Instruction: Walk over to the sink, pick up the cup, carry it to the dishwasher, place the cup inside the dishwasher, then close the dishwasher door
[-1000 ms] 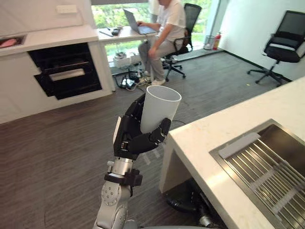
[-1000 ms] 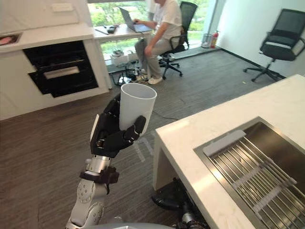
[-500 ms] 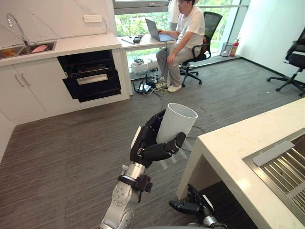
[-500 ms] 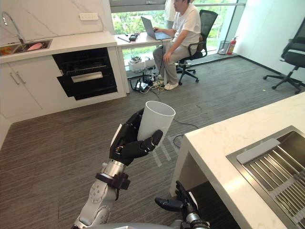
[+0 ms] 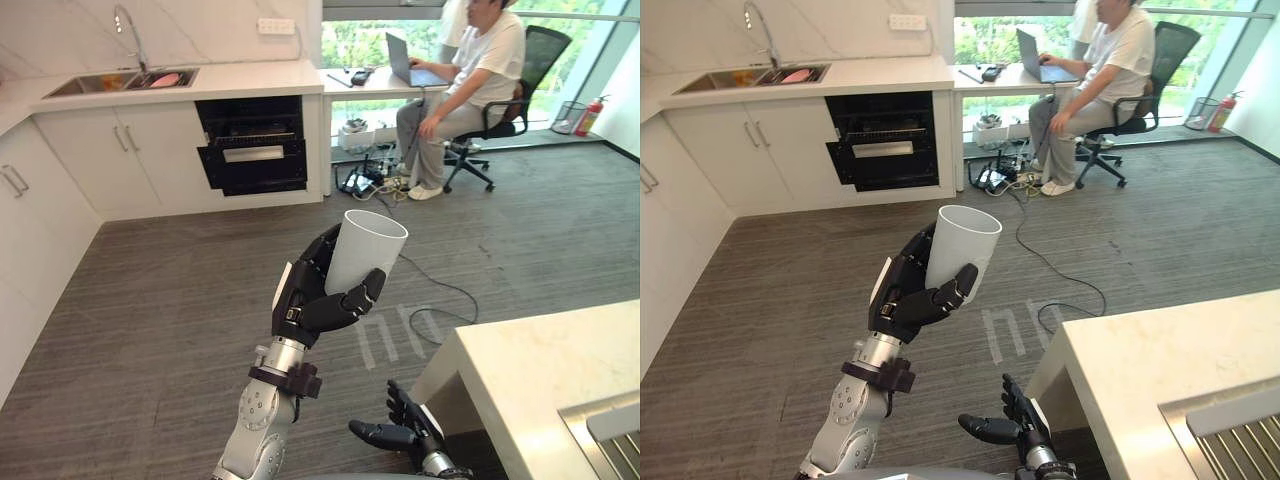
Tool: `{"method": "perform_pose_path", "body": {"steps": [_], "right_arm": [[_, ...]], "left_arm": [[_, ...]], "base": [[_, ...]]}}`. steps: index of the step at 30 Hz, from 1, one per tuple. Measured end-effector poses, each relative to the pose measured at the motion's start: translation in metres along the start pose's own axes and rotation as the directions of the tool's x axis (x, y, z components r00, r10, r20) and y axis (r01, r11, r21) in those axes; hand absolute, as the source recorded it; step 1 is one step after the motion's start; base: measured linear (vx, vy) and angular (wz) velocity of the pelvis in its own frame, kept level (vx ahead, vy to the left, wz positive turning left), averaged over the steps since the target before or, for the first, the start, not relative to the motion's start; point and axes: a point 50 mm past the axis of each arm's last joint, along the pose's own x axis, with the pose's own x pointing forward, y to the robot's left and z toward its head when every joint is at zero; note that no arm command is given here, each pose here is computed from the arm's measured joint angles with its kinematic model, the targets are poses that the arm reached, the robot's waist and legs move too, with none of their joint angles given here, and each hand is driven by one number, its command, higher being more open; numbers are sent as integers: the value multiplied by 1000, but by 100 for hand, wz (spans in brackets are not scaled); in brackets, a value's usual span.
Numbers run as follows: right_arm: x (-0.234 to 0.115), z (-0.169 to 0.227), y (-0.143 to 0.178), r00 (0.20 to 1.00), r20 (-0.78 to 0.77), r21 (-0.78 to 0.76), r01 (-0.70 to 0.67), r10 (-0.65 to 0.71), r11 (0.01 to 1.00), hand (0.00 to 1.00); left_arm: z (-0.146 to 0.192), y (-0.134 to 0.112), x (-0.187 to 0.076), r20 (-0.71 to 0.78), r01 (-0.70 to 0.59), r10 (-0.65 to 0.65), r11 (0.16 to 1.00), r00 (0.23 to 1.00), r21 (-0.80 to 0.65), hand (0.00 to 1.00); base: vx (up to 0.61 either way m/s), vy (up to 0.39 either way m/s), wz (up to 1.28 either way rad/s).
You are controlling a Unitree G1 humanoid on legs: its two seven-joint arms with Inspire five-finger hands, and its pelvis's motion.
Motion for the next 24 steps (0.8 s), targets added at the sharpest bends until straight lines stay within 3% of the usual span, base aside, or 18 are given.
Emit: {"method": "perform_pose_path", "body": {"steps": [11, 16, 19, 24], "right_arm": [[12, -3, -1, 999, -53, -18, 2, -3, 1000, 100], [11, -4, -3, 998, -53, -23, 18, -19, 1000, 100], [8, -1, -16, 996, -53, -45, 67, -69, 997, 100], [17, 11, 3, 1000, -5, -56, -5, 5, 998, 100]], "left_arm": [[-9, 25, -16, -83, -77, 84, 994, 993, 75, 0], [-10, 22, -14, -85, -66, 71, 996, 994, 62, 0], [-10, 8, -9, -69, -23, 24, 1000, 997, 13, 0], [-10, 19, -17, -95, -47, 51, 998, 994, 43, 0]], "base": [[-54, -34, 31], [-67, 15, 77], [55, 159, 95], [-43, 114, 21]]}}
